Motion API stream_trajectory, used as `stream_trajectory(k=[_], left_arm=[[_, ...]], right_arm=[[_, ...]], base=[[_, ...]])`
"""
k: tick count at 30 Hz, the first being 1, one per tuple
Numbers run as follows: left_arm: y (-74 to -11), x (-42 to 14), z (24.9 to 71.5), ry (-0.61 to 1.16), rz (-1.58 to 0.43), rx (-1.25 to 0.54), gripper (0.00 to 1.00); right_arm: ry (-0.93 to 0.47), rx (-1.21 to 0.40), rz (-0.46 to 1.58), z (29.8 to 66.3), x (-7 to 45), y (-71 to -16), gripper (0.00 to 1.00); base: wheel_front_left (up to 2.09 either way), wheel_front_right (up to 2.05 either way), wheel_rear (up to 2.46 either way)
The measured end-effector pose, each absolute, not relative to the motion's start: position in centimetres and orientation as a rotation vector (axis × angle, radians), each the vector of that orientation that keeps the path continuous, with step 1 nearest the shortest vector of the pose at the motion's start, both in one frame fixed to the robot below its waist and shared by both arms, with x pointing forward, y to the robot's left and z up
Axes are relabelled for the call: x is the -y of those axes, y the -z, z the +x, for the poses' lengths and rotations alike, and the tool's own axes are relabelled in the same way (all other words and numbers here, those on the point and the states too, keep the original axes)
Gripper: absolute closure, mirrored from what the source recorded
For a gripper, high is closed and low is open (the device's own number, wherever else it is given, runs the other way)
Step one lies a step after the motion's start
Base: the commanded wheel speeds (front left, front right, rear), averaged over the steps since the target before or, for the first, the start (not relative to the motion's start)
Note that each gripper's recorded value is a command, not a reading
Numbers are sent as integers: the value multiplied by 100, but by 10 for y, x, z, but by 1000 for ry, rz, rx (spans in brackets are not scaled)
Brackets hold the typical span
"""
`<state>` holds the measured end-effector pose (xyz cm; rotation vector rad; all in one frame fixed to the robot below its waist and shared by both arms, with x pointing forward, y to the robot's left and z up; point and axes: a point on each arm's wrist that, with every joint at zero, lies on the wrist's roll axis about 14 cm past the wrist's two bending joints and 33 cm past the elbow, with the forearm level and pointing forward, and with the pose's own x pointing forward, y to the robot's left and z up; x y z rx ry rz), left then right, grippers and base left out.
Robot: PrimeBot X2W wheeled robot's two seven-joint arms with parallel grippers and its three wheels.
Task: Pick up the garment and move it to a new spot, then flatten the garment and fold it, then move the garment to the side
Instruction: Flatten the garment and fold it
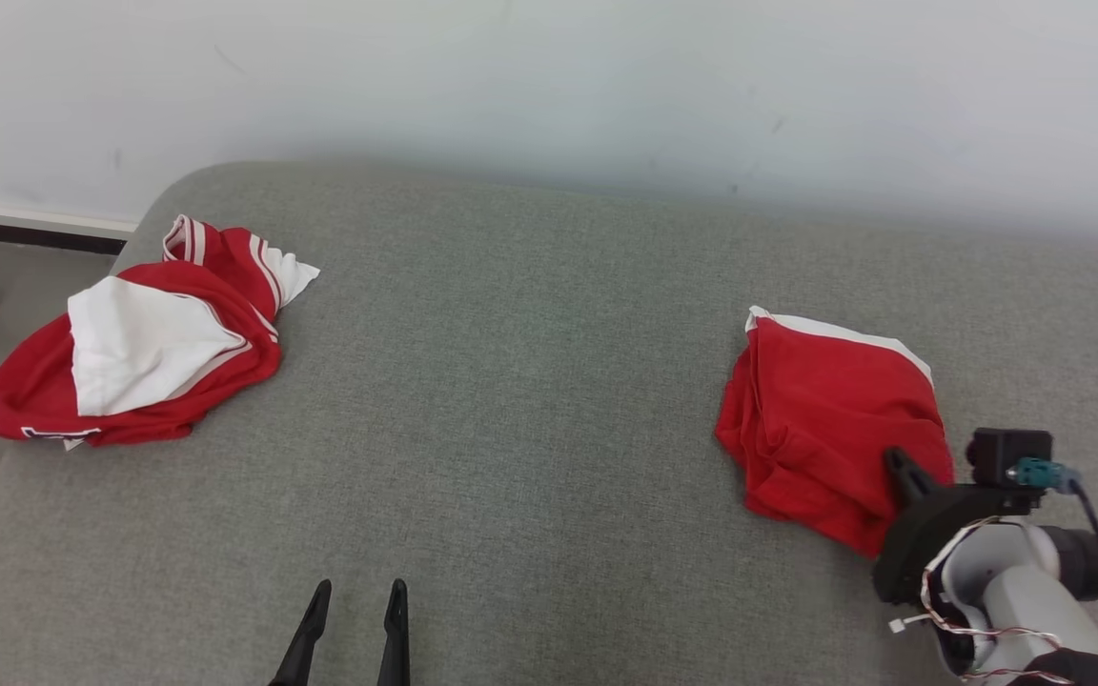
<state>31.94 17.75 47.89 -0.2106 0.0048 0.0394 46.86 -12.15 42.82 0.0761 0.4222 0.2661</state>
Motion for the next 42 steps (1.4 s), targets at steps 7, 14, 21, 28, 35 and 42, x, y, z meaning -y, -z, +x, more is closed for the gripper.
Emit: stream_trajectory(k=[7,14,21,28,35,42], left_arm=[[-479,-182,316,-59,-208,-3,0],[-482,-184,316,-64,-208,7,0],[-485,-182,316,-58,-209,17,0],[-487,-181,313,-56,-211,26,0],[-493,-188,320,-69,-208,48,0],[-500,-190,332,-60,-190,70,0]], right_arm=[[-380,-454,62,456,74,-418,100],[-493,-469,31,433,37,-412,100],[-590,-468,58,406,4,-415,100],[-612,-356,165,394,-3,-447,100],[-515,-221,212,390,42,-475,0],[-338,-85,253,377,104,-503,0]], base=[[0,0,0],[0,0,0],[0,0,0],[0,0,0],[0,0,0],[0,0,0]])
